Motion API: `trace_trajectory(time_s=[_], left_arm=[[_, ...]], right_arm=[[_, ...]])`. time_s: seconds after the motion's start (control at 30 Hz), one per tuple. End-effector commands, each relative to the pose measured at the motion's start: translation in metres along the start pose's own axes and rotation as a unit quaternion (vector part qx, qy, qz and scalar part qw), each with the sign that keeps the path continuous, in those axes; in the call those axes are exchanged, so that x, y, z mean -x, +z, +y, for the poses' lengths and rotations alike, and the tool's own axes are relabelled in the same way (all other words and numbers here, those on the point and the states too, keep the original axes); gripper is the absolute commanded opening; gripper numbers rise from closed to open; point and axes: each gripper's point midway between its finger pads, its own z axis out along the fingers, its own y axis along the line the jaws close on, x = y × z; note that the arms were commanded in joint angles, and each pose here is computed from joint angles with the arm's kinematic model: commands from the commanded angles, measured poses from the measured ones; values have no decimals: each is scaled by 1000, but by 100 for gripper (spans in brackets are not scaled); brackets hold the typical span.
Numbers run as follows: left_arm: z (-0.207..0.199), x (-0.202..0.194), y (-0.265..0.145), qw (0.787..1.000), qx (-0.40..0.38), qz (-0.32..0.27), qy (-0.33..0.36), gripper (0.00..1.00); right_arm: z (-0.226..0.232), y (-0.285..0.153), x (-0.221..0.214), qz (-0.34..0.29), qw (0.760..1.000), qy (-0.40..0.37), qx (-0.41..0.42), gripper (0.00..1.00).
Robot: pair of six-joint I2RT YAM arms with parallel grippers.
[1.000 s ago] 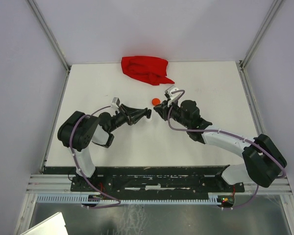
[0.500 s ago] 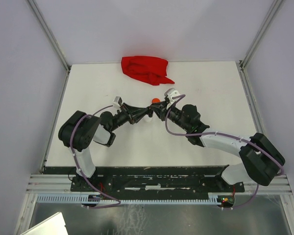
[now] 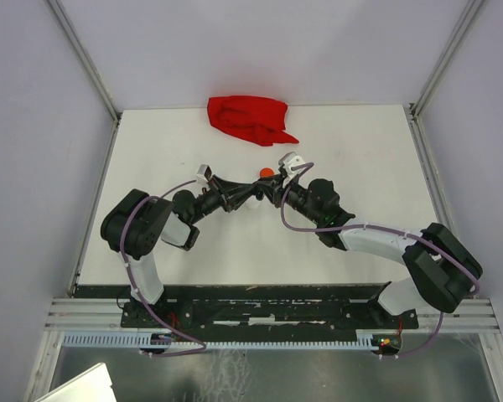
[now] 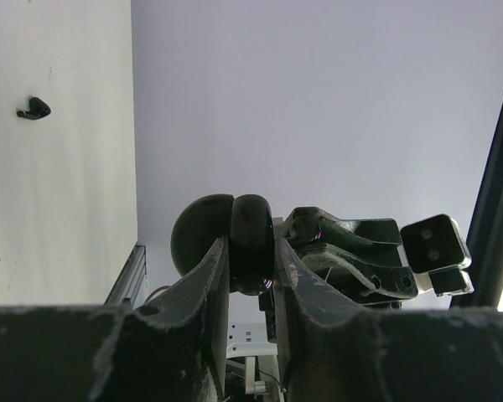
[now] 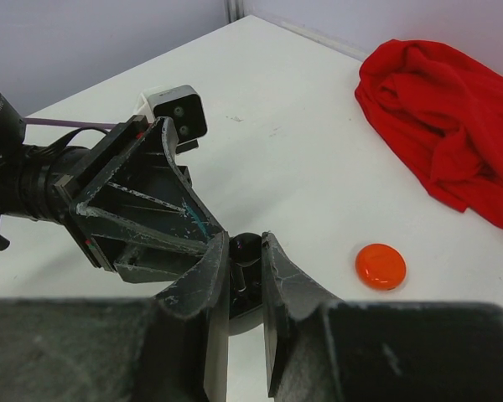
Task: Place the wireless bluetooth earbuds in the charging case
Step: Place the earbud in the charging case.
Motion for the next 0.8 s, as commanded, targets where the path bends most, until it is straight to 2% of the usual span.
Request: trace_trajectory(time_s=[0.0, 0.77], left_arm=[[-41, -10, -1, 997, -72, 19, 24, 3], [-50, -9, -1, 995, -93, 20, 7, 3]], right_arm=[[2, 2, 15, -32, 999, -12, 1, 6], [1, 1, 3, -19, 1000, -19, 2, 6]])
